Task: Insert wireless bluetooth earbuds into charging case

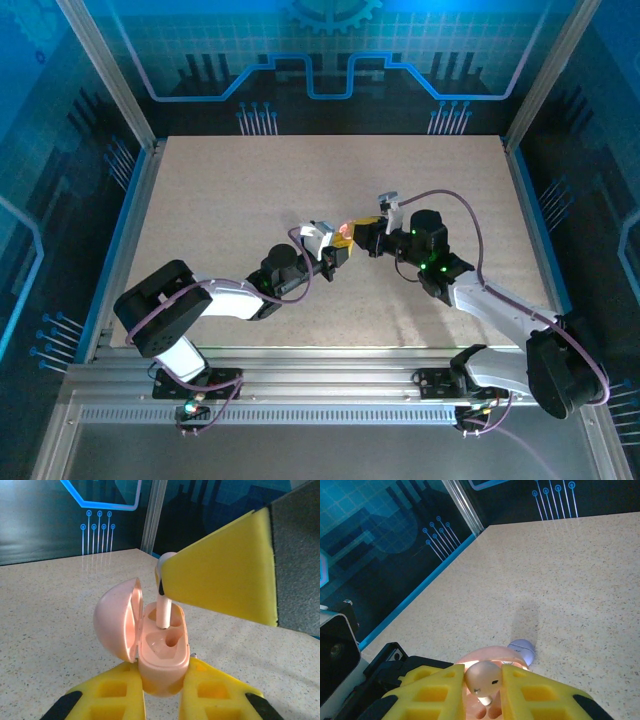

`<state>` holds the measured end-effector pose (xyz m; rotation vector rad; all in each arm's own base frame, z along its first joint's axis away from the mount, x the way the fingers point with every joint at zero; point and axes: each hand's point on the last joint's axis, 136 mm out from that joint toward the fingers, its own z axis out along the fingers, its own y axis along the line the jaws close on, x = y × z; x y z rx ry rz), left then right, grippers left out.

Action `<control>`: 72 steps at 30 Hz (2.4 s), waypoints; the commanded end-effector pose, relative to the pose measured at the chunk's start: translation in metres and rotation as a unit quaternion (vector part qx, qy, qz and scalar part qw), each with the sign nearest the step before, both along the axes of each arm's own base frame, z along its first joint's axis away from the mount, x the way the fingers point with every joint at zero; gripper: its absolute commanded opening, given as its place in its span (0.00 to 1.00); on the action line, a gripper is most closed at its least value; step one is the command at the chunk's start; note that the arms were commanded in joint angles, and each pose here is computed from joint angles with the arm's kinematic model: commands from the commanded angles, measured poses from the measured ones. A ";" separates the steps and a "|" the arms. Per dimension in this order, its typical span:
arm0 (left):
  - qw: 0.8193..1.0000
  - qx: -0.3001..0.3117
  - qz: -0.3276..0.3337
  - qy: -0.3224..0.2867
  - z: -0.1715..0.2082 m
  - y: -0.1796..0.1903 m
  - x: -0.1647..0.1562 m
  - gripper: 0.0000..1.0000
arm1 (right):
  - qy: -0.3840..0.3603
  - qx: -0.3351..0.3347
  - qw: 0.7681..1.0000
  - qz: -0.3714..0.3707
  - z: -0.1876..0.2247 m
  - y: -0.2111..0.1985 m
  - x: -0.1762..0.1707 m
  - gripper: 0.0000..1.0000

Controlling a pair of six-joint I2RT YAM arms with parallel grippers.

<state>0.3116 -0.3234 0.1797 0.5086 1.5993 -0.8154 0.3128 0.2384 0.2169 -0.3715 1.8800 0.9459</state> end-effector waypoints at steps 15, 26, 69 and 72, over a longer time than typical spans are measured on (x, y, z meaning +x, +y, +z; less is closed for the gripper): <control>0.997 -0.050 0.016 -0.052 0.046 0.006 -0.001 0.12 | -0.011 -0.025 0.999 0.025 -0.006 0.002 -0.014 0.23; 0.998 -0.018 0.007 -0.065 0.040 0.005 -0.004 0.12 | -0.033 -0.014 0.999 0.033 0.015 0.002 -0.019 0.23; 0.982 0.130 0.000 -0.140 0.004 0.006 -0.012 0.12 | 0.036 -0.078 0.991 0.106 0.017 0.003 -0.038 0.24; 0.981 0.130 0.001 -0.143 0.006 0.006 -0.012 0.12 | 0.040 -0.086 0.990 0.104 0.014 0.001 -0.037 0.24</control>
